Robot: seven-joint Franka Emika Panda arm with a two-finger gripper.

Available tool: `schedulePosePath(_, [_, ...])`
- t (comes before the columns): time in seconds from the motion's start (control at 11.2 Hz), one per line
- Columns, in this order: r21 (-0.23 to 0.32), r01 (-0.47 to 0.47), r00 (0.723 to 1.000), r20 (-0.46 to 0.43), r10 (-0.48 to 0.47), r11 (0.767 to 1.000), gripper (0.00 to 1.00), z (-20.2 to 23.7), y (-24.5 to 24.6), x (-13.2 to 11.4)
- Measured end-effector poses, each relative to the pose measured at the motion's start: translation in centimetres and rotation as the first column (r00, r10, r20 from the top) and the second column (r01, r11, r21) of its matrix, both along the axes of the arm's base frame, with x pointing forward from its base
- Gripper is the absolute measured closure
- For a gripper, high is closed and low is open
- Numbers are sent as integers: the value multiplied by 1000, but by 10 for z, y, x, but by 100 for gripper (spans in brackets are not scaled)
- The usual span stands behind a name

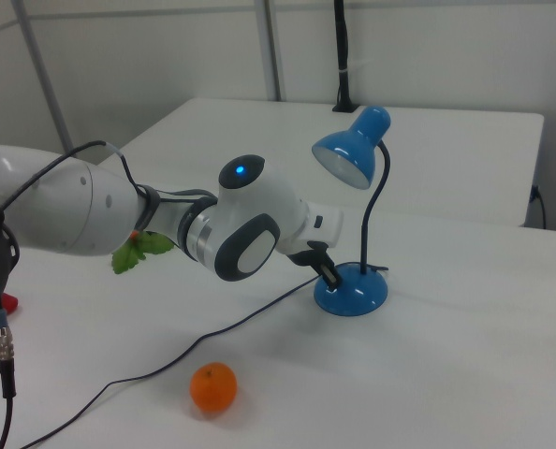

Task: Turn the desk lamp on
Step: 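Press down on the lamp base switch with the gripper tip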

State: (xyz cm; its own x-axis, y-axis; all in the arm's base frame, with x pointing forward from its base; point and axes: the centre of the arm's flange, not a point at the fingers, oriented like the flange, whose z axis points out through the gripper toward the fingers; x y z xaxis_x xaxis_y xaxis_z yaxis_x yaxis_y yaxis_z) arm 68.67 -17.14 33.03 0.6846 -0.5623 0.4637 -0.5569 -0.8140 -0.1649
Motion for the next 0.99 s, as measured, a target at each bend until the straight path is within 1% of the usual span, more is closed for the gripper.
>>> schedulePosePath(0.72, [0,2,1000,-1,-2,1000,99,-1,-1,0])
schedulePosePath(0.99, [-11,2,1000,24,-2,1000,99,-5,-2,1])
